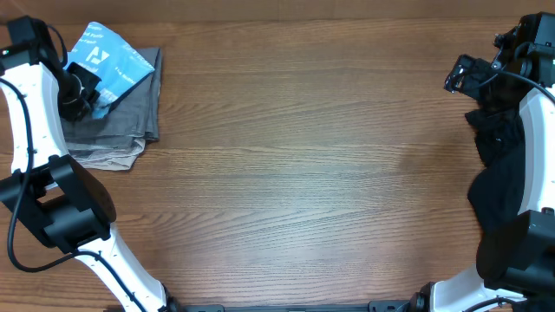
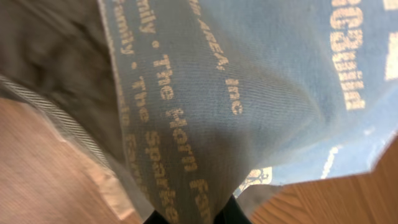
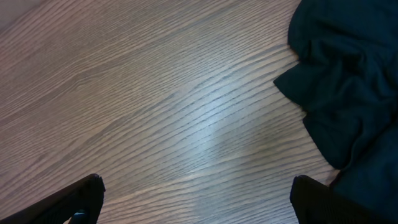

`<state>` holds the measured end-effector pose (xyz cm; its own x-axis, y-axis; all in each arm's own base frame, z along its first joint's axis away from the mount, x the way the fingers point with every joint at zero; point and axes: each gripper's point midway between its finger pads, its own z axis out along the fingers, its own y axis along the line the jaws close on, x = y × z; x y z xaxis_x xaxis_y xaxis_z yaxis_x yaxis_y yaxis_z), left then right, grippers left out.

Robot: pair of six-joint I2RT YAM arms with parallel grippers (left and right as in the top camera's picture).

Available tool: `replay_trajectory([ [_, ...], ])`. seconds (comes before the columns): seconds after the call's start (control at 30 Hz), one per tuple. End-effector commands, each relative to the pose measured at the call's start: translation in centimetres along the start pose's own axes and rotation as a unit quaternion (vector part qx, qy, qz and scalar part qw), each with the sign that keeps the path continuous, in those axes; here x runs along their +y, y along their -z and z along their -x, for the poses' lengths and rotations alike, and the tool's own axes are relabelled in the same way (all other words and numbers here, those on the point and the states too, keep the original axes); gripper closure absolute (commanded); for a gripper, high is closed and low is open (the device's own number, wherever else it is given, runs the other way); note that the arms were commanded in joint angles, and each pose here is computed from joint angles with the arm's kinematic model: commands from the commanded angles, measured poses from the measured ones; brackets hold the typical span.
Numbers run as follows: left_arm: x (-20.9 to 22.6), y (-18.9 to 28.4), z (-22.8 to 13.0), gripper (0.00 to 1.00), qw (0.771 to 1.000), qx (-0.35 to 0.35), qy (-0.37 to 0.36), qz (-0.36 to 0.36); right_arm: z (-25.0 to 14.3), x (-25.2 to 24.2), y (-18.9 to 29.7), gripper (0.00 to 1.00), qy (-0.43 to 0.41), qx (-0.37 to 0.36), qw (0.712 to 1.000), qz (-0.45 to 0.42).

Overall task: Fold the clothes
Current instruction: 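Lower the blue shirt onto the grey clothes stack with the left gripper, then release the blue shirt and raise the left gripper off the stack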

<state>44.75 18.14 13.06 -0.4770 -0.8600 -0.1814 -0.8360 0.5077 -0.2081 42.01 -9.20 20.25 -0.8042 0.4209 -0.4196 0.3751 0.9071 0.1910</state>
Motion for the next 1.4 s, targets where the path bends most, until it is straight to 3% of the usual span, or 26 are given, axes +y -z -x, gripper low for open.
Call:
replay_trajectory([
  [0.0,2.3,2.2,1.7,0.96,0.998,-0.044,-0.002,0.037,0.3,-0.1,0.3,0.0,-0.002,-0.008,1.0,-0.002],
  [0.2,4.0,2.0,2.0,0.96,0.997,-0.046,0.002,0.064,0.3,-0.1,0.3,0.0,-0.002,-0.008,1.0,-0.002],
  [0.37,4.0,1.6,1.7,0.65,0.997,-0.039,-0.006,0.062,0.3,-0.1,0.3,0.0,-0.002,-0.008,1.0,-0.002],
  [0.4,3.5,1.9,1.8,0.51,0.998,-0.038,-0.014,0.047,0.3,-0.1,0.3,0.0,-0.002,-0.008,1.0,-0.002],
  [0.47,1.0,3.4,2.1,0.37,0.998,-0.026,-0.058,-0.027,0.3,-0.1,0.3,0.0,-0.002,-0.008,1.0,-0.002],
  [0.67,-3.6,10.3,2.1,0.28,0.974,-0.015,-0.122,-0.192,0.3,-0.1,0.3,0.0,-0.002,-0.008,1.0,-0.002],
  [0.7,-3.9,10.9,2.2,0.39,0.97,-0.018,-0.13,-0.203,0.3,-0.1,0.3,0.0,-0.002,-0.008,1.0,-0.002],
  [0.77,-4.3,11.2,2.0,0.88,0.964,-0.021,-0.155,-0.214,0.3,-0.1,0.3,0.0,-0.002,-0.008,1.0,-0.002],
  [0.8,-4.2,10.9,1.9,0.96,0.964,-0.018,-0.161,-0.211,0.3,-0.1,0.3,0.0,-0.002,-0.008,1.0,-0.002],
  [1.03,-2.7,5.6,-1.0,0.96,0.963,0.048,-0.193,-0.183,0.3,-0.1,0.3,0.0,-0.002,-0.008,1.0,-0.002],
  [1.37,2.4,-3.1,-1.7,0.96,0.974,0.075,-0.152,-0.153,0.3,-0.1,0.3,0.0,-0.002,-0.008,1.0,-0.002],
])
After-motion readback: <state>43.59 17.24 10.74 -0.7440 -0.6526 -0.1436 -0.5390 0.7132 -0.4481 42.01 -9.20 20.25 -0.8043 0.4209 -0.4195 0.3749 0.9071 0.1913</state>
